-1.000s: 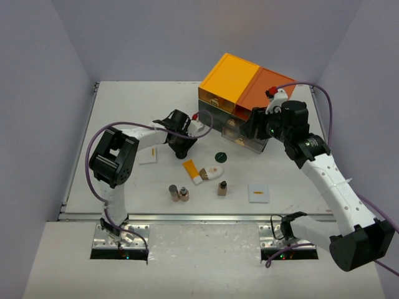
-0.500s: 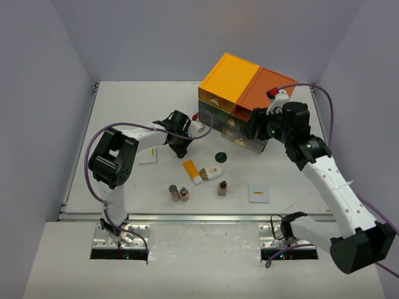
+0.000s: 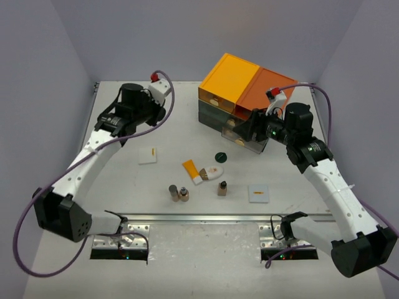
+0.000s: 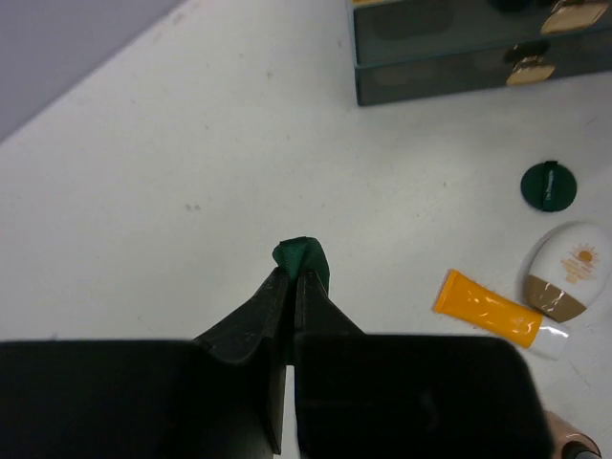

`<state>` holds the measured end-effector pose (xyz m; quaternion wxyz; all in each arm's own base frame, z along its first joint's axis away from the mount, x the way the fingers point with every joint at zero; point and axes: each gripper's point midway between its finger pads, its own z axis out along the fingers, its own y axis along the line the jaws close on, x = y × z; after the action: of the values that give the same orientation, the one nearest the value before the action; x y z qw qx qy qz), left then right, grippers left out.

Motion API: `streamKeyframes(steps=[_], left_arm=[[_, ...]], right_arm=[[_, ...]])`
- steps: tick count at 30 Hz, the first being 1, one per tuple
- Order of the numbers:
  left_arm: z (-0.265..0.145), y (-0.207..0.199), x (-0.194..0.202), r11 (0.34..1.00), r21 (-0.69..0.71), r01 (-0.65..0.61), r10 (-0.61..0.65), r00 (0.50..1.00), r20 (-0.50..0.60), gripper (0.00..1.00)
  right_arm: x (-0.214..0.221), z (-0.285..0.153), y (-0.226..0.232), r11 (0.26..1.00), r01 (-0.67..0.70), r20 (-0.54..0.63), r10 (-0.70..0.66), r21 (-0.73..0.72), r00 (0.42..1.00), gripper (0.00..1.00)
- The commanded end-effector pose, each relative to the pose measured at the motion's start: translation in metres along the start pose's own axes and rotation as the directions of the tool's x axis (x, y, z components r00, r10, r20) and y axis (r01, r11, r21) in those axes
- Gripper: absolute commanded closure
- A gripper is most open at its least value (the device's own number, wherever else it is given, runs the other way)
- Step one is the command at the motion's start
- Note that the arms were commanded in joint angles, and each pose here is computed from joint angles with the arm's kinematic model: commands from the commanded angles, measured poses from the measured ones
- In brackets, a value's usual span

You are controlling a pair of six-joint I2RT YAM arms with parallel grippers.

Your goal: Organize the makeup

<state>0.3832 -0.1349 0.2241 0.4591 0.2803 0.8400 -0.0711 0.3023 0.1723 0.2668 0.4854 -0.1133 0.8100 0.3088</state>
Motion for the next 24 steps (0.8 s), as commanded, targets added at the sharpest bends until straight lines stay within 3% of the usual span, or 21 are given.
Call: streamKeyframes(steps=[1, 7, 15, 20, 24], left_arm=[[-0.076, -0.01, -0.042, 0.999, 0.004, -0.034, 0.033, 0.983, 0.18, 1.0], [-0.134, -0.028, -0.058, 0.998, 0.038, -0.054, 0.039, 0.946, 0.32, 1.0], [-0.168, -0.048, -0.066, 0.99, 0.108, -0.091, 0.042, 0.921, 0.388, 1.0], [-0.179, -0.056, -0.069, 0.984, 0.138, -0.111, 0.044, 0.907, 0.418, 1.0], [-0.183, -0.056, -0.07, 0.985, 0.134, -0.11, 0.043, 0.904, 0.426, 1.0]], right_arm=[[-0.023, -0.009, 0.041, 0.98, -0.039, 0.089, 0.058, -0.196, 0.994, 0.39], [-0.026, -0.01, 0.061, 0.954, -0.097, 0.043, 0.113, -0.285, 0.993, 0.39], [-0.042, -0.006, 0.101, 0.904, -0.094, 0.051, 0.126, -0.418, 0.991, 0.39], [-0.032, 0.019, 0.141, 0.874, -0.061, -0.013, 0.063, -0.483, 0.998, 0.37], [-0.034, 0.036, 0.146, 0.87, -0.086, -0.038, 0.077, -0.485, 0.996, 0.39]])
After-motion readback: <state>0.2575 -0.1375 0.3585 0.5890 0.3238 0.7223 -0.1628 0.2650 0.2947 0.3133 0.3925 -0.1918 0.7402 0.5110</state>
